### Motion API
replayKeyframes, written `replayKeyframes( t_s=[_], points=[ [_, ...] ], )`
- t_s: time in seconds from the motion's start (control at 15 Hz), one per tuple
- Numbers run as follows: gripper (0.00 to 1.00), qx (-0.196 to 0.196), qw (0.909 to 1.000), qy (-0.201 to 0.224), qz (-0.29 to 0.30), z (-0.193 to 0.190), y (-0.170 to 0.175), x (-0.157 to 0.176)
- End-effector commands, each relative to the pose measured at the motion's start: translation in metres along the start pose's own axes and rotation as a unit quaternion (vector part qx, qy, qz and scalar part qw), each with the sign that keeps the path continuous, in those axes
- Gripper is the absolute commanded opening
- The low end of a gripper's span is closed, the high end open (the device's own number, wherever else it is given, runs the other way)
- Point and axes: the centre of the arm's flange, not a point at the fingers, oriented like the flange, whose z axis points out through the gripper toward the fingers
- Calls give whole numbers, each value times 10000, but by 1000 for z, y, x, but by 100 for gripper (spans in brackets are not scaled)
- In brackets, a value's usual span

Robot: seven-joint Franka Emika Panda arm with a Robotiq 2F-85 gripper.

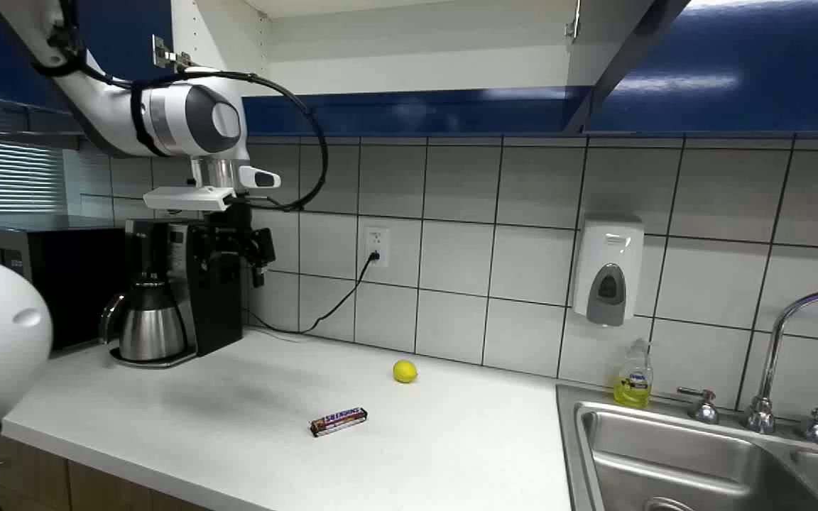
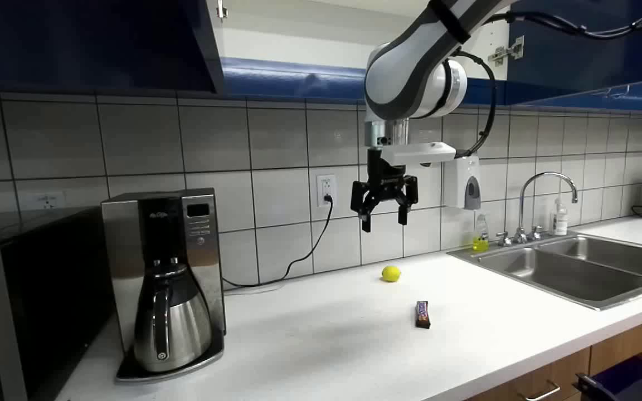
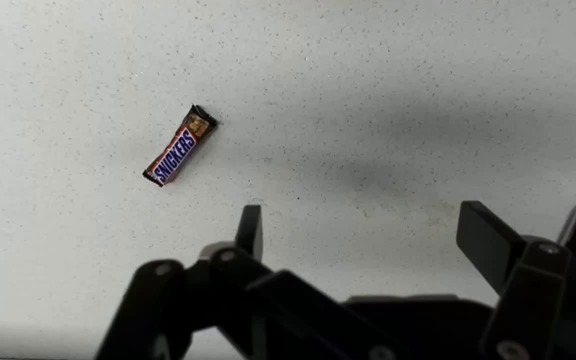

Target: Put the chocolate bar inside the cupboard

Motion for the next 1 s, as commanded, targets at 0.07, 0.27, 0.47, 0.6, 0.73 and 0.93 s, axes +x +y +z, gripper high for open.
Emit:
replayKeyframes(
  t_s=[0.07, 0.27, 0.47, 0.6, 0.73, 0.93],
  points=[
    [100, 0, 10000, -4, 0, 0, 0, 0],
    [100, 106, 9998, -124, 123, 5, 4, 5],
    [100, 194, 9990, -214, 328, 17, 17, 7],
    [100, 280, 9978, -301, 522, 27, 28, 7],
    [100, 312, 9963, -354, 722, 37, 39, 8],
    [100, 358, 9929, -428, 1048, 55, 60, 12]
  ],
)
